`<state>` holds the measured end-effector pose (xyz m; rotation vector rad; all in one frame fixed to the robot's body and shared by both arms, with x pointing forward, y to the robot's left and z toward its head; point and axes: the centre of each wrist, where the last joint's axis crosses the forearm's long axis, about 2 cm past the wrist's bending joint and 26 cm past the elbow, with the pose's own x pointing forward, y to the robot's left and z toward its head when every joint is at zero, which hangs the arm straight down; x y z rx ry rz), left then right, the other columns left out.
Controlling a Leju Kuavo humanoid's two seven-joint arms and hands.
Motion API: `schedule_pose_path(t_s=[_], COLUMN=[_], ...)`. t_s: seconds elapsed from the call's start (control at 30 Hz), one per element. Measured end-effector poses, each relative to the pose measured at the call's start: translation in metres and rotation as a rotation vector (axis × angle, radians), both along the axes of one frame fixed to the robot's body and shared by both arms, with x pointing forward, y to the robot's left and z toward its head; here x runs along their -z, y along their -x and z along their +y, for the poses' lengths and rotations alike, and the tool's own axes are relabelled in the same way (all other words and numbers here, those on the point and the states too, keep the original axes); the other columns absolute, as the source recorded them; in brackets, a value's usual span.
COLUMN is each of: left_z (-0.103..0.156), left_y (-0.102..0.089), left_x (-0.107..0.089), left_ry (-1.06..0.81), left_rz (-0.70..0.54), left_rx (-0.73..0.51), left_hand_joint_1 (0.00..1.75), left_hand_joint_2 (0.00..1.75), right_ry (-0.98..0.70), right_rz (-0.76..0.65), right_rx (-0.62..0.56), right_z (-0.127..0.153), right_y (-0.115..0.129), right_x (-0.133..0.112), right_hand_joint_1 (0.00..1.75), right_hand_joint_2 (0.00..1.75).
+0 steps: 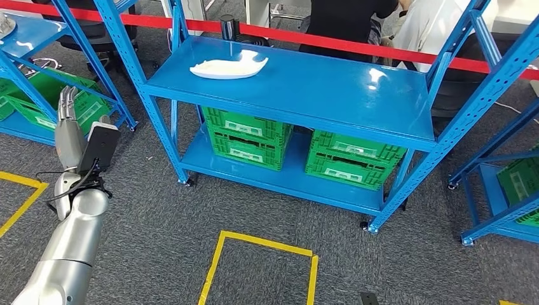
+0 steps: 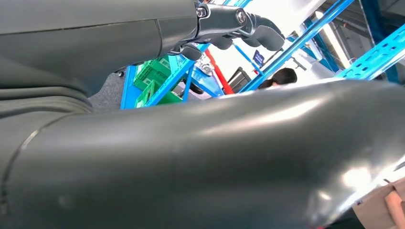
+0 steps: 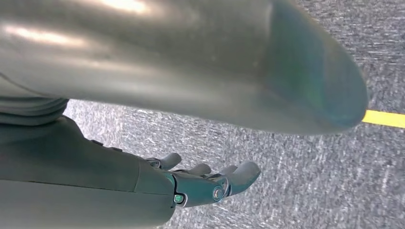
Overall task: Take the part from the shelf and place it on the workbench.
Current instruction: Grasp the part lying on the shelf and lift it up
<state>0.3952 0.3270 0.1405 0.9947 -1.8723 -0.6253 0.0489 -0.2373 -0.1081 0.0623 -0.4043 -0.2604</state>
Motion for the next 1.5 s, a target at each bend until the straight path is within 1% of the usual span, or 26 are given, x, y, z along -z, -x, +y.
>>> schedule_pose_path(t_s=[0.33, 0.47, 0.6, 1.5], left_z=[-0.0004, 0.0000, -0.0003, -0.0009], left_y=[0.0008, -0.0012, -0.0005, 0.0001], left_x=[0.0003, -0.0020, 0.0008, -0.0015], left_ry=[0.000, 0.000, 0.000, 0.012], left_rz=[-0.003, -0.009, 0.002, -0.007], left_rx=[0.005, 0.004, 0.004, -0.002], left_hand_joint_1=[0.00, 0.00, 0.00, 0.00], left_hand_joint_2=[0.00, 0.00, 0.00, 0.00], right_ry=[0.001, -0.001, -0.003, -0.007], right_rz=[0.003, 0.006, 0.011, 0.012], right_rx=[-0.014, -0.011, -0.009, 0.006], right_z=[-0.0001, 0.0001, 0.0003, 0.0000], right_y=[-0.0002, -0.0008, -0.0003, -0.0010], right_x=[0.0000, -0.0001, -0.0001, -0.0001], right_hand_joint_1=[0.00, 0.00, 0.00, 0.00], right_hand_joint_2=[0.00, 0.00, 0.00, 0.00])
